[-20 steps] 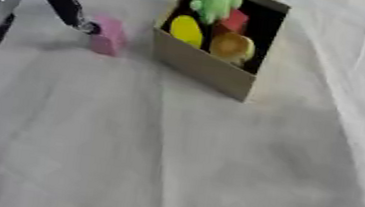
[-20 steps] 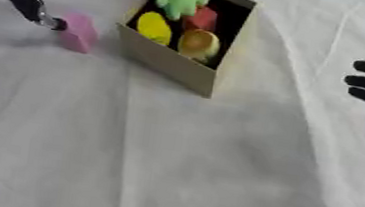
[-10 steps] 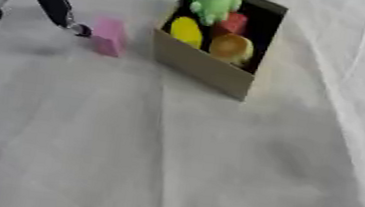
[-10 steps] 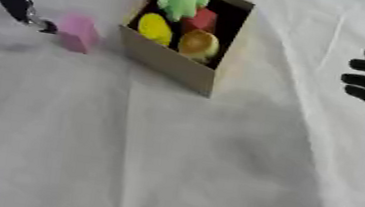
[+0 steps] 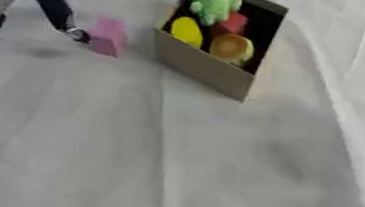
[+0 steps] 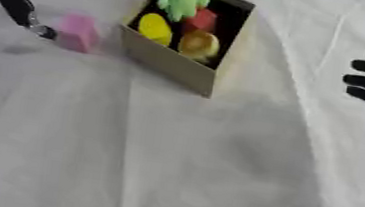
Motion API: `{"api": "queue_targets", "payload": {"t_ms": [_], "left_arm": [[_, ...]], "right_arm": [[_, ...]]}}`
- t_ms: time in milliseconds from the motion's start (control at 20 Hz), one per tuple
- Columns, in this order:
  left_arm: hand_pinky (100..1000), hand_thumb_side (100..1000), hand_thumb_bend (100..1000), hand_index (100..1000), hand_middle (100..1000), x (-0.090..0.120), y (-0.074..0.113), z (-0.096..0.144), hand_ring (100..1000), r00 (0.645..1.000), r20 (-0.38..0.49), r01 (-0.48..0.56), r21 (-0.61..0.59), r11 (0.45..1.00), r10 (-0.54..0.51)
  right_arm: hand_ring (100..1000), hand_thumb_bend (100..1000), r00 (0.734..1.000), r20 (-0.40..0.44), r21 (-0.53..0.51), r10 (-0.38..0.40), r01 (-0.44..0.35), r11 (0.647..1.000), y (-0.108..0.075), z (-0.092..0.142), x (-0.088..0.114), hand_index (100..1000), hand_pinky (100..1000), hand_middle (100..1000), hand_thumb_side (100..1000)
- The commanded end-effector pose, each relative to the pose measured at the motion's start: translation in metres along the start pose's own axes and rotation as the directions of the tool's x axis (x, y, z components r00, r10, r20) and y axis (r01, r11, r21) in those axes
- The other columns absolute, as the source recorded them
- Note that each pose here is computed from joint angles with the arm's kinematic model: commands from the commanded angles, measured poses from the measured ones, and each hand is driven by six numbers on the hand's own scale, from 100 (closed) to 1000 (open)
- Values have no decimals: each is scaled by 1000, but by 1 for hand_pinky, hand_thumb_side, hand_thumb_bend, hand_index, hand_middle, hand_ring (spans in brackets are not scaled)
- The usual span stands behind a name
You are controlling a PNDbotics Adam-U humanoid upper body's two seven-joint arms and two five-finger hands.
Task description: Pick up objects on the table and place them in the box.
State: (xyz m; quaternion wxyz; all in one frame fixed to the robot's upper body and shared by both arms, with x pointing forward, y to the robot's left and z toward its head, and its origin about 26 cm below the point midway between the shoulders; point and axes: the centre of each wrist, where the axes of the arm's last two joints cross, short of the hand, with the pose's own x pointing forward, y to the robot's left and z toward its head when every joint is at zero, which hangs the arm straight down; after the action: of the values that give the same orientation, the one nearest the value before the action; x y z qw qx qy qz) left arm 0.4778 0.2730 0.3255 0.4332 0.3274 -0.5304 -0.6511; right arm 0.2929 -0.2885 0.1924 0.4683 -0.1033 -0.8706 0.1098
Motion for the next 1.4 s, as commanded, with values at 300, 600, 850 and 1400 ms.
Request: {"api": "queue_targets", "payload": {"t_ms": [300,600,850,1400], "left_arm": [[914,100,509,898,848,-8,5,2,893,999,-36,-10,58,998,13],[909,100,488,890,837,-8,1,-1,888,999,-36,-15,51,999,17],[904,100,469,883,824,-7,-3,-5,882,999,-31,-18,45,999,19],[866,100,360,780,700,-8,-10,-10,818,998,-67,-5,38,999,8]], "right_arm": [[772,100,999,31,-1,6,-6,1000,-2,-4,7,837,801,772,930],[773,100,999,35,-1,3,-3,1000,-2,-4,8,837,801,772,929],[773,100,999,36,-5,1,-1,1000,-2,-4,8,837,801,772,930],[772,100,999,42,-11,-7,7,1000,-2,-5,8,836,801,770,927]]}}
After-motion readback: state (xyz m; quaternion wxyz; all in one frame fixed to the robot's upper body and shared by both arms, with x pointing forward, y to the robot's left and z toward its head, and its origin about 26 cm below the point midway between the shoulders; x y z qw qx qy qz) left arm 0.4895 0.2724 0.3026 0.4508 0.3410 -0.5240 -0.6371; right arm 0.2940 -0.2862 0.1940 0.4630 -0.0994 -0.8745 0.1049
